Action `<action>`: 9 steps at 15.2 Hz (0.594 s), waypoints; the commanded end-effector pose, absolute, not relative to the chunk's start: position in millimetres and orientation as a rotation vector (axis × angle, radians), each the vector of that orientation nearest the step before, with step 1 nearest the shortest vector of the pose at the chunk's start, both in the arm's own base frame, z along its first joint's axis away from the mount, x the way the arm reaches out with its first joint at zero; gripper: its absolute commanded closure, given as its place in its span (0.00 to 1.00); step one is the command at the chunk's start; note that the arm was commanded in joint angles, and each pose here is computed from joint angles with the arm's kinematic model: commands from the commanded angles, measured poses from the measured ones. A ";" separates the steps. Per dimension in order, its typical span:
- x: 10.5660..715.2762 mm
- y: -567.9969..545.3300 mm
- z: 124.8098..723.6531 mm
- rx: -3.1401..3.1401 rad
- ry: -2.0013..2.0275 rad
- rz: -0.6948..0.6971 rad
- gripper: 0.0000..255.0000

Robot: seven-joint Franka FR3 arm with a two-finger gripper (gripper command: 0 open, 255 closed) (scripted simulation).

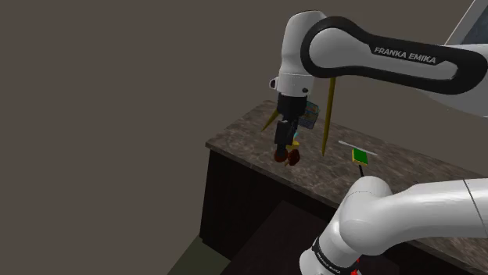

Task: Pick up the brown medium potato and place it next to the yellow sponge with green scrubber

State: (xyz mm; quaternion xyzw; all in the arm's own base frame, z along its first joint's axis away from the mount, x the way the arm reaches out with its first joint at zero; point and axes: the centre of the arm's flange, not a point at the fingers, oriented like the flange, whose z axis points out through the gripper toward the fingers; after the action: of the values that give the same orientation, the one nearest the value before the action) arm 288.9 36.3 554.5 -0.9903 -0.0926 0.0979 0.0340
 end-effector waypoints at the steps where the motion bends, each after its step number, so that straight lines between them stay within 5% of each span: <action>1: 288.9 36.3 554.5 -3.046 -0.285 0.301 0.00; 9: 342.8 -33.6 503.6 -3.071 0.172 0.237 0.00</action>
State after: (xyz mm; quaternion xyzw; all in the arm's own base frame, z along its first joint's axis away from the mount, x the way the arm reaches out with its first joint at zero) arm 336.4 -24.3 510.1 -0.9957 0.0362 0.0802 0.0294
